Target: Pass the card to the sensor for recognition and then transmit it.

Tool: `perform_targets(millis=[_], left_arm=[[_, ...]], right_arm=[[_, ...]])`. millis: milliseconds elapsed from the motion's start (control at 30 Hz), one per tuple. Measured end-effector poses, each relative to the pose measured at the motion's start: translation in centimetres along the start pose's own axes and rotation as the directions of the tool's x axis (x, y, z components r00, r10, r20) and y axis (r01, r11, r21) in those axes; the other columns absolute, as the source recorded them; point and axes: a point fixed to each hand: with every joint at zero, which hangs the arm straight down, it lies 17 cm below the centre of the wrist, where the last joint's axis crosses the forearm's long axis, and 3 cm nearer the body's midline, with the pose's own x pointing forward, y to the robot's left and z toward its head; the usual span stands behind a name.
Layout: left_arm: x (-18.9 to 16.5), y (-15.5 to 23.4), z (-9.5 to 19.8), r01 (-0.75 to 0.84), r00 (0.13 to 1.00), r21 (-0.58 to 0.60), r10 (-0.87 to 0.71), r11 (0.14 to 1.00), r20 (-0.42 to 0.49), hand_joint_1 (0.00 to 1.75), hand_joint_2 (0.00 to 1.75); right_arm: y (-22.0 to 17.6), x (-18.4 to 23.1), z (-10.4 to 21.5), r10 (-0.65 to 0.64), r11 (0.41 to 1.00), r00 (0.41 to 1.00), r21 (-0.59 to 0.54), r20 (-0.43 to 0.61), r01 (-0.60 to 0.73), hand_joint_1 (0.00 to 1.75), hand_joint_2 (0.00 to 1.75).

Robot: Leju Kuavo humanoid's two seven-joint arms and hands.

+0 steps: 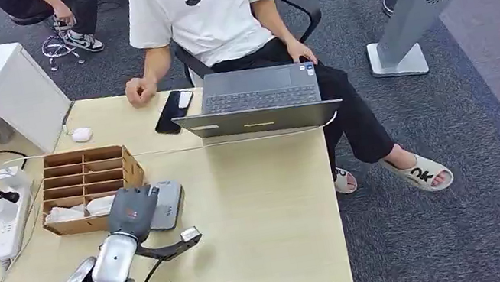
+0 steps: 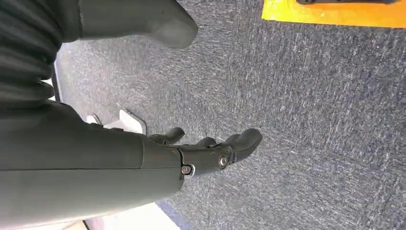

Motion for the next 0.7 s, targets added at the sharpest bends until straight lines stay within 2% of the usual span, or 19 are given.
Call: perform_targets(millis=[367,700], left_arm=[[-0.4,-1.8,0.9,-0.011,1.000,-0.044,0.009,0.999,-0.027,1.75,1.75],[-0.1,-2.0,0.8,-0.033,0.999,-0.041,0.032,0.999,-0.025,1.75,1.75]], right_arm=[[0.1,-0.1,0.0,0.003,1.000,1.000,0.000,-0.002,-0.003,0.00,1.75],[0.1,-0.1,0.0,0.006,1.000,1.000,0.000,-0.003,-0.006,0.00,1.75]])
